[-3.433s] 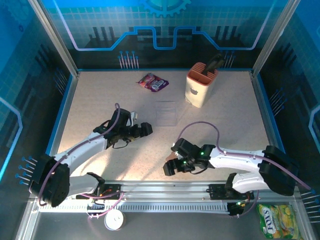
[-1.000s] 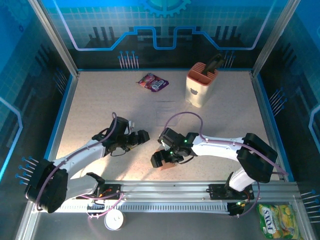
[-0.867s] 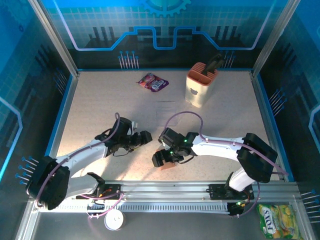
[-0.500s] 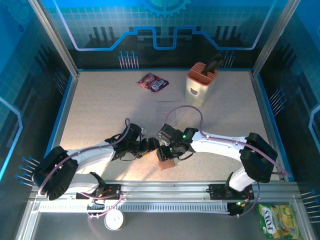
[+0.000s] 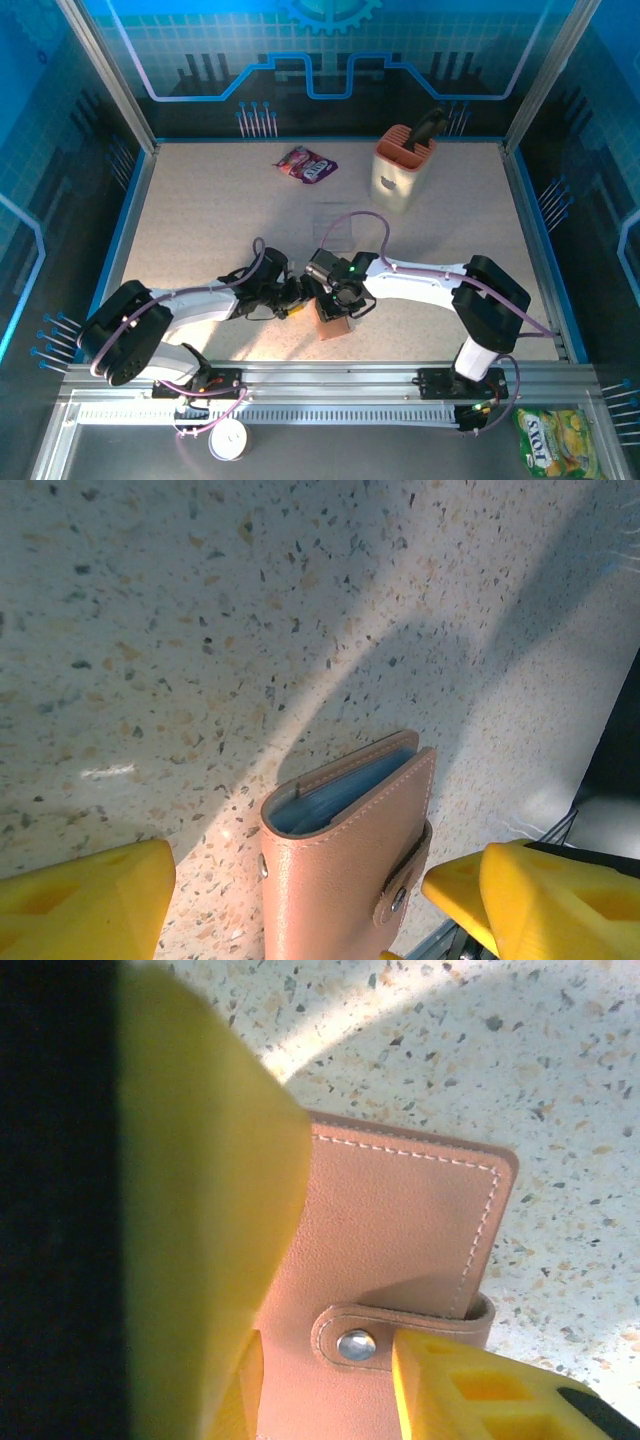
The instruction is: Take the credit cards out of the card holder
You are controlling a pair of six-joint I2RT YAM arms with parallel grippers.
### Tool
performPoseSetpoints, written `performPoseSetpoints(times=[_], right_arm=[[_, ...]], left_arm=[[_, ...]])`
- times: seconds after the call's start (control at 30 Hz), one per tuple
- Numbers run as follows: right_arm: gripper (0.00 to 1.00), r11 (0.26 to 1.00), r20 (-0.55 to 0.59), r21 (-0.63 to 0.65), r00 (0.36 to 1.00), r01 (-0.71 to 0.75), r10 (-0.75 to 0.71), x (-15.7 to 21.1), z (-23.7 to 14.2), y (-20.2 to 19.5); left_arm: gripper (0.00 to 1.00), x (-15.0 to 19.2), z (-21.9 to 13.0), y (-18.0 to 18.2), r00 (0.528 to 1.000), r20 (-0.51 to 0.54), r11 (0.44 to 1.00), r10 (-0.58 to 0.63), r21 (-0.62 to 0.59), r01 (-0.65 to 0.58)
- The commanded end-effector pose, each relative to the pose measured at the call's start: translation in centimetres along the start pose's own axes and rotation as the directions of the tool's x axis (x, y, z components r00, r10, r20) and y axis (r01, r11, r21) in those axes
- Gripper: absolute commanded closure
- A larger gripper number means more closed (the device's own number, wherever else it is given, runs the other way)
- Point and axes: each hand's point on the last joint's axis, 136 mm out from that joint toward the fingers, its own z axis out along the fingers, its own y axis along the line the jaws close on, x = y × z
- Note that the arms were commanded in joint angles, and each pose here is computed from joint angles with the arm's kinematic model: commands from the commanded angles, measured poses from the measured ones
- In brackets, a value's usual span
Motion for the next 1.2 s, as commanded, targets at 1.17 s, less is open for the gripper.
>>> performPoseSetpoints(times=[1.17], right_arm=[[0.59,0.987,-0.074,0.156,0.997,0.035,-0.023,1.4,0.1,-0.2]], left_arm=[[0.24,0.1,-2.2,2.4,0.993,0.039,0.994,-0.107,-0.006,0.108]])
